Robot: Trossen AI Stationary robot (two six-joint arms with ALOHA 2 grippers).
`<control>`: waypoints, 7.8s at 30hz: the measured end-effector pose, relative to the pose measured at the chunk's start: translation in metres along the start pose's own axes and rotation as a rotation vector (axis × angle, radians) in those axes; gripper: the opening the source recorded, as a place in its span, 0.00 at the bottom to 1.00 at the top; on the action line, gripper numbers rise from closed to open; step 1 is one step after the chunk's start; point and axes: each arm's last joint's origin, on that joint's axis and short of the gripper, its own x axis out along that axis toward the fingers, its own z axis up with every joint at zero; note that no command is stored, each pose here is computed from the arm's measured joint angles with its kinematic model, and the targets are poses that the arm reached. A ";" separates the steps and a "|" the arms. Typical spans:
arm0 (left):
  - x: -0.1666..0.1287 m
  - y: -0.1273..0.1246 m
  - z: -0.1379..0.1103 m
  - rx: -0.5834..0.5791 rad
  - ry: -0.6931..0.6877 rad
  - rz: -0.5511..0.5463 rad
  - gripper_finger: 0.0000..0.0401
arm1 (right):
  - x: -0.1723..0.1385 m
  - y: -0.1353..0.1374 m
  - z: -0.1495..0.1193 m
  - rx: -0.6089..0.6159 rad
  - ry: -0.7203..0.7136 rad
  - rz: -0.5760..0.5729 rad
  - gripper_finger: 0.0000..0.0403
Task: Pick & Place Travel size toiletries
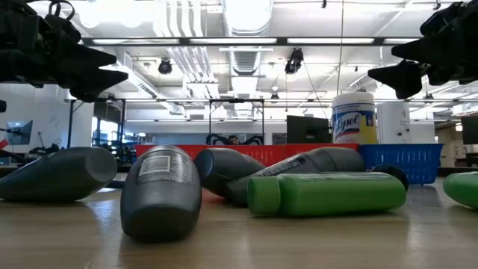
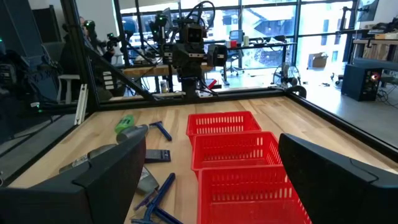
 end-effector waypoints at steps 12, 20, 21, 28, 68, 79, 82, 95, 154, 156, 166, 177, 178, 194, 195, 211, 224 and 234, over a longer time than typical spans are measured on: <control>0.000 0.000 0.000 0.000 0.000 0.000 0.70 | 0.000 0.000 0.000 0.000 0.000 0.000 0.90; 0.000 0.000 0.000 0.000 0.000 0.000 0.70 | 0.000 0.000 0.000 0.000 -0.001 0.000 0.90; 0.000 0.000 0.000 0.000 0.000 0.000 0.70 | 0.000 0.000 0.000 0.000 0.000 0.000 0.90; 0.000 0.000 0.000 0.000 0.000 0.000 0.70 | 0.000 0.000 0.000 0.000 0.000 0.000 0.90; 0.000 0.000 0.000 0.000 0.000 0.000 0.70 | 0.000 0.000 0.000 0.000 0.000 0.000 0.90; 0.000 0.000 0.000 0.000 0.001 0.000 0.70 | -0.001 0.000 0.011 0.321 -0.121 -0.018 0.90; 0.000 0.000 0.000 0.000 0.002 0.001 0.70 | -0.002 0.000 0.018 0.735 -0.200 0.022 0.90; 0.000 0.000 -0.001 0.000 0.013 0.002 0.70 | -0.006 0.000 0.033 1.056 -0.362 0.123 0.90; 0.001 0.000 -0.002 0.000 0.019 0.002 0.70 | 0.153 0.156 -0.038 1.168 1.363 -0.990 0.26; 0.001 0.000 -0.002 0.000 0.019 0.002 0.70 | 0.149 0.152 -0.018 1.148 1.304 -0.996 0.24; 0.001 0.000 -0.002 0.000 0.020 0.002 0.70 | 0.095 0.078 0.080 1.101 0.922 -1.210 0.28; 0.001 0.000 -0.002 0.000 0.020 0.002 0.70 | 0.096 -0.015 0.053 1.096 0.902 -1.170 0.40; 0.001 0.000 -0.002 0.000 0.021 0.002 0.70 | 0.094 -0.019 0.051 1.104 0.931 -1.165 0.42; 0.001 0.000 0.000 -0.033 0.000 -0.001 0.70 | 0.105 -0.019 0.070 1.033 0.934 -1.012 0.78; 0.001 -0.001 0.003 -0.126 -0.027 -0.022 0.70 | 0.107 -0.018 0.073 1.022 0.921 -1.010 0.80; -0.002 0.003 0.026 -0.993 -0.234 0.090 0.70 | 0.109 -0.015 0.078 1.005 0.881 -1.010 0.88; 0.013 -0.032 0.046 -0.660 0.928 -0.088 0.68 | 0.109 -0.015 0.078 1.005 0.882 -1.006 0.83; 0.027 -0.111 0.040 -0.026 1.137 -0.308 0.69 | 0.109 -0.015 0.078 1.000 0.884 -1.004 0.89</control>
